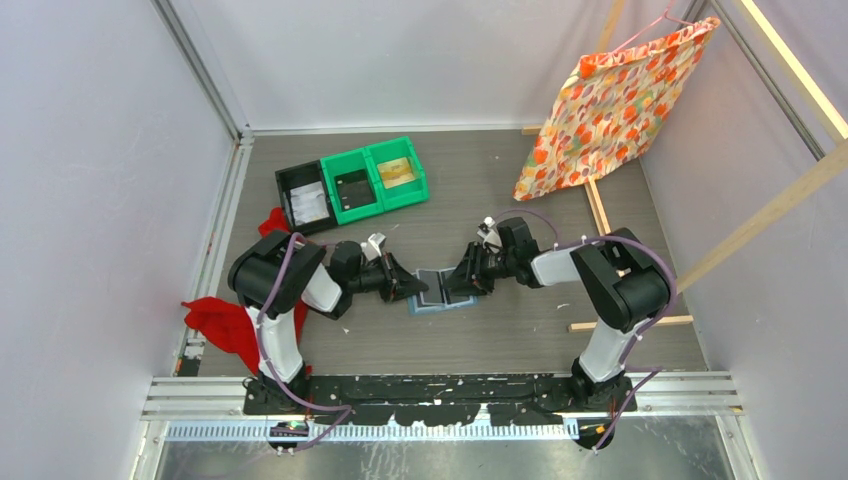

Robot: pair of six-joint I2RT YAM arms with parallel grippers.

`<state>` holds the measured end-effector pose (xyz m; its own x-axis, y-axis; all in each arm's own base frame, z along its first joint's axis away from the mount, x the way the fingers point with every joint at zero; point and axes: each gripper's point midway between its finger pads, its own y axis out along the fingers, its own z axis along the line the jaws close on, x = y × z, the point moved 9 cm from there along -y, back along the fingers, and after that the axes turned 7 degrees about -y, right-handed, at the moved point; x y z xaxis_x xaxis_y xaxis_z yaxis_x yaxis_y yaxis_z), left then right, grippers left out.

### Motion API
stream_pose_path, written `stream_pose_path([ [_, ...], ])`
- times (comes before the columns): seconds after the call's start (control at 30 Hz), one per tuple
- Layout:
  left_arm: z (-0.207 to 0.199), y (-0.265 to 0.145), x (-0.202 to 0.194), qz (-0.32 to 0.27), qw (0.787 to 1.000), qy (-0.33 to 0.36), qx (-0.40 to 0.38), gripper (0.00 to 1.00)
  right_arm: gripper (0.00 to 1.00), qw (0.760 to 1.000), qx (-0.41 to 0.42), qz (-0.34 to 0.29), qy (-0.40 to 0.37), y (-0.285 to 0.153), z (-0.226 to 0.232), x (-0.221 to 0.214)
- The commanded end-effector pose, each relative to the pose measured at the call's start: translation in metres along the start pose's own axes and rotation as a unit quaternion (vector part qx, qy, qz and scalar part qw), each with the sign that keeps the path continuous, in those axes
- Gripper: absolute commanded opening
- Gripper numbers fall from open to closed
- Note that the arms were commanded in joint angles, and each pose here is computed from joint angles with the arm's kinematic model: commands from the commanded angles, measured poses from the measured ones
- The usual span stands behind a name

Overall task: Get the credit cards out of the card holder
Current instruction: Remove the credit card from the card holder.

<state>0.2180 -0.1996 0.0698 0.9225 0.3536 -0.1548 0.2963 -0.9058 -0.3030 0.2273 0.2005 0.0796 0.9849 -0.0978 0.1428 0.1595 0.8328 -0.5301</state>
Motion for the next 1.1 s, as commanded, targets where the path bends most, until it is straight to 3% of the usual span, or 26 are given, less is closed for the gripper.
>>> stream_pose_path([
  [0.0,0.0,-0.001,0.001,-0.016,1.0,0.015,-0.011,0.03,0.39,1.0,-0.005,-0.003,0.004,0.004,-0.006,-0.001],
  [0.57,0.003,-0.002,-0.005,0.022,0.997,0.011,-0.072,0.01,0.36,0.993,0.094,-0.028,0.068,0.015,-0.007,0.0],
  [0.93,0.007,-0.002,-0.005,0.023,0.997,0.011,-0.067,0.0,0.13,0.977,0.176,-0.052,0.113,0.014,-0.008,0.004],
  [1.07,0.008,-0.002,-0.006,0.025,0.997,0.013,-0.067,0.01,0.13,0.972,0.2,-0.052,0.113,0.011,-0.003,0.006],
])
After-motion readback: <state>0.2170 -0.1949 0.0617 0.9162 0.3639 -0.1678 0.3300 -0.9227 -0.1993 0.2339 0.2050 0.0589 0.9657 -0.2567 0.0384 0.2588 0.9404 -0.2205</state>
